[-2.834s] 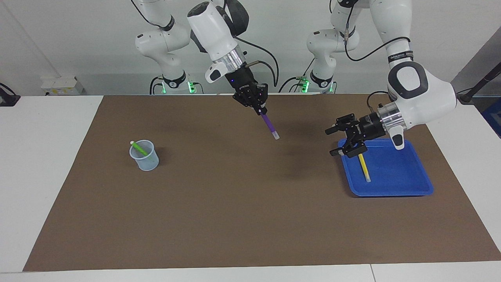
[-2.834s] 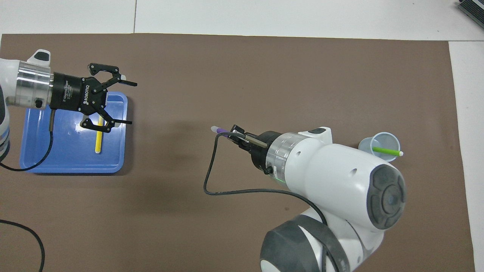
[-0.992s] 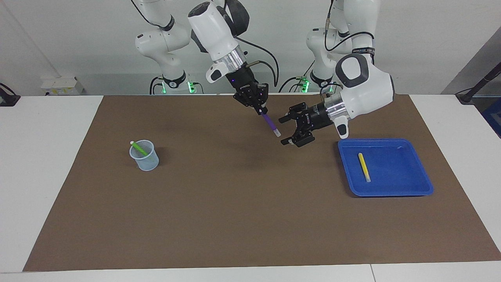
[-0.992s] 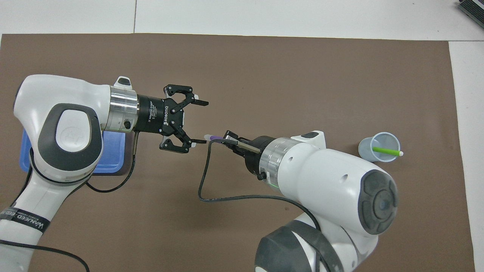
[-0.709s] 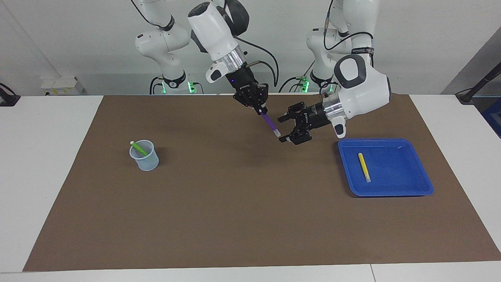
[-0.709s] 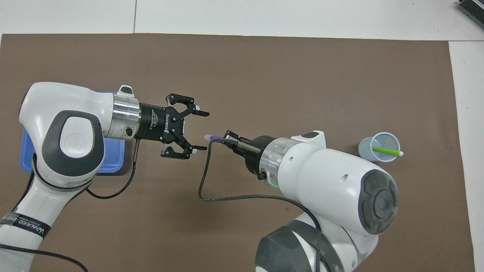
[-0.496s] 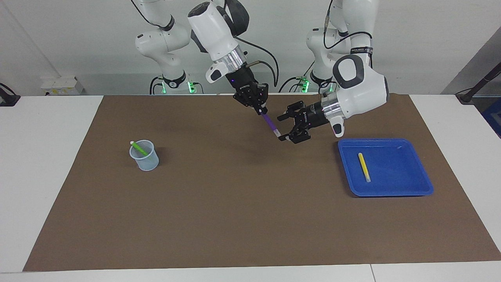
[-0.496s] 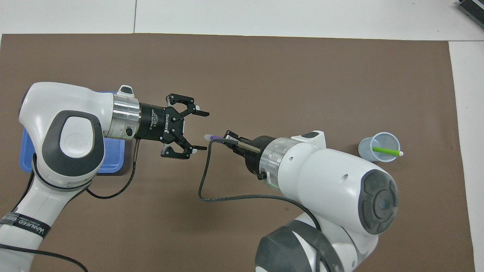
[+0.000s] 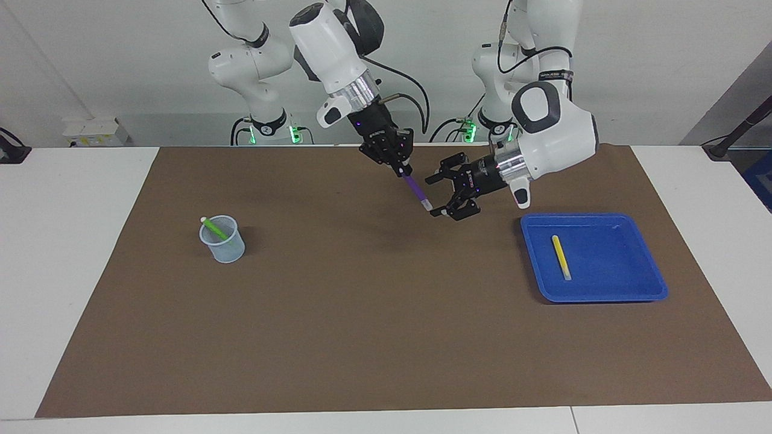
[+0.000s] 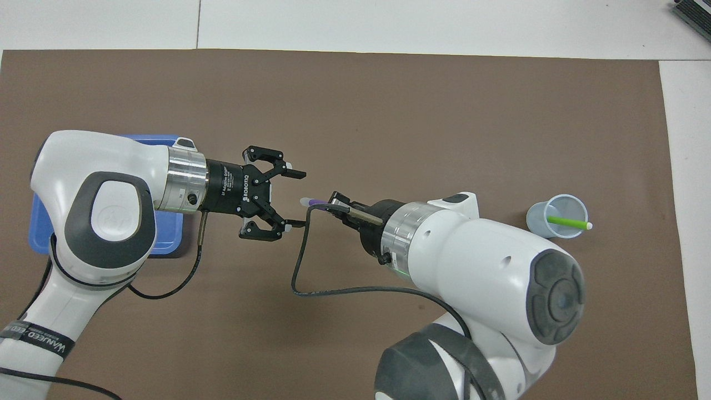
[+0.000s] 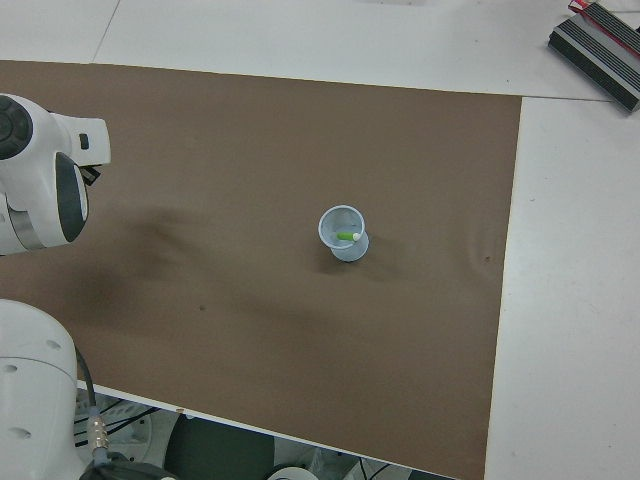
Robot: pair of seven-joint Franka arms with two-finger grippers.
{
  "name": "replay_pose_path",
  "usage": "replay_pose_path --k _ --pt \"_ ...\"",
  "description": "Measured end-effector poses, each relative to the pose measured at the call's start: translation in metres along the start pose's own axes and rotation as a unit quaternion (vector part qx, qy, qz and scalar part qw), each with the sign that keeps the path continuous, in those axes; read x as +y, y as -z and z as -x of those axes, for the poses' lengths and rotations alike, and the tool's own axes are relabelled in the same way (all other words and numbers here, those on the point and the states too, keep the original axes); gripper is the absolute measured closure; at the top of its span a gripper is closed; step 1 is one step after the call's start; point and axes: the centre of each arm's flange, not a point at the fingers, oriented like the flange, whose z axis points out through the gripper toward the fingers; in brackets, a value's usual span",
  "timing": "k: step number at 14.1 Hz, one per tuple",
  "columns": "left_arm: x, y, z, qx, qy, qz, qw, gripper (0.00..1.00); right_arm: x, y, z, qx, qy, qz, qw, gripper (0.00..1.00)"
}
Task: Right arm passes pens to left for tray arrangement
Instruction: 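Close the left gripper on the purple pen tip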
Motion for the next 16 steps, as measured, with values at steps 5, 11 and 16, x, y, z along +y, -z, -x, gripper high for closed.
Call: replay_pose_path --k 5,11,16 --pt "-0.01 -0.026 0.019 0.003 -0.012 0.006 1.0 0.2 0.0 0.0 0.0 0.0 0.0 0.0 1.0 0.81" --pt "-0.012 -0.026 0.024 0.003 -0.018 0.007 1.0 0.5 0.0 0.0 0.0 0.0 0.0 0.0 1.0 0.81" --pt "-0.014 -0.024 0.027 0.001 -0.021 0.003 1.0 0.7 0.0 0.0 -0.001 0.001 0.0 -0.001 1.0 0.81"
